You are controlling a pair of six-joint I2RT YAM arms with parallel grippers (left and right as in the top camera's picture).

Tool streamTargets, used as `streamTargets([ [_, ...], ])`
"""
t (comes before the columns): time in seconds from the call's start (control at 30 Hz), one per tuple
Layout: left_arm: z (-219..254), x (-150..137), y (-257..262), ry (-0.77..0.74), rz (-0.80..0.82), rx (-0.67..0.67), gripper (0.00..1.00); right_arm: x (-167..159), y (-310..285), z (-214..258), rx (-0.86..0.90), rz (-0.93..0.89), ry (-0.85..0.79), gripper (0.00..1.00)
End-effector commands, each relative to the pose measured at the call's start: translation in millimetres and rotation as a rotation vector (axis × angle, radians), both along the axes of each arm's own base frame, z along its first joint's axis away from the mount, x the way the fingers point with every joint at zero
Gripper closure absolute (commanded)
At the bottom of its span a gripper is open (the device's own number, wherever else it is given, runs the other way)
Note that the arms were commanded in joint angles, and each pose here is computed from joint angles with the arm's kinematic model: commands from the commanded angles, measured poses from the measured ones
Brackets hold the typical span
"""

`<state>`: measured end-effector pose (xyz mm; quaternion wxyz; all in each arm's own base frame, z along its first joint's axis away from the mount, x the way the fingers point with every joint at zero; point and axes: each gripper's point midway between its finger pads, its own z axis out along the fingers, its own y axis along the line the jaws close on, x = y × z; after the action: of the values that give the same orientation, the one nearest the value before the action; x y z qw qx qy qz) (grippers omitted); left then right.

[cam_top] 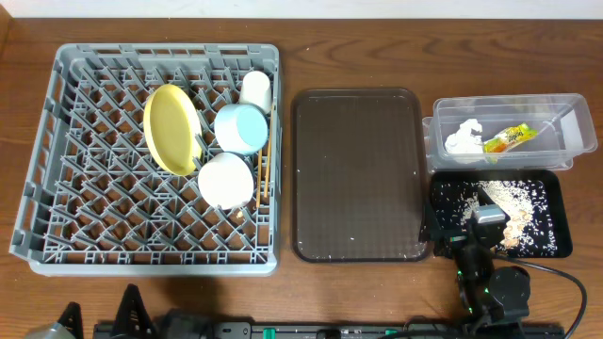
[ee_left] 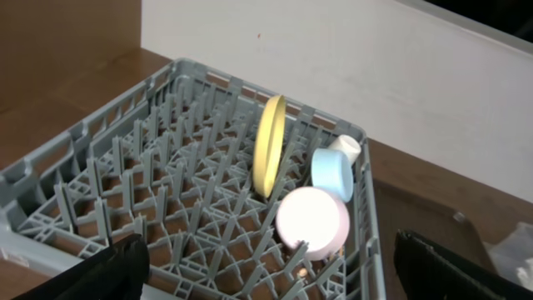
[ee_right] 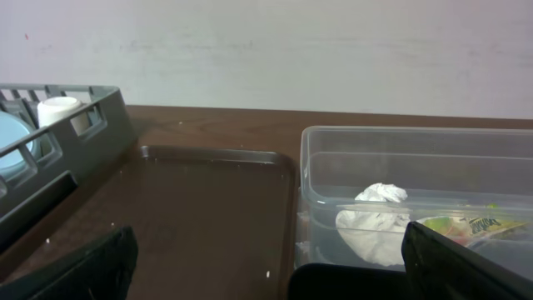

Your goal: Sort waste into correct bins and load items into the dishwasher rack

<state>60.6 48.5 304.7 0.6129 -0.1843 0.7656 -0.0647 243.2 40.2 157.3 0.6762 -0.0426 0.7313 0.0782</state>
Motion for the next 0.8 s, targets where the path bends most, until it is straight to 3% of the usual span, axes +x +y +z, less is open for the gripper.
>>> streamTargets([
  [0.0,-16,7,0,0.026,0.026,-0.023,0.05,0,-4,0,-0.014,-0.013,-0.003,0.01],
  [0.23,-23,53,-16,-0.027,0.010,-0.067,0.05,0,-4,0,-0.014,-0.013,-0.004,0.01],
  [0.53,15,127,-54,-0.407,-0.140,-0.151,0.05,0,-4,0,-0.014,-0.013,-0.004,0.01],
  [0.77,15,147,-61,-0.596,-0.176,-0.159,0.05,0,-4,0,-0.014,-0.013,-0.003,0.01],
])
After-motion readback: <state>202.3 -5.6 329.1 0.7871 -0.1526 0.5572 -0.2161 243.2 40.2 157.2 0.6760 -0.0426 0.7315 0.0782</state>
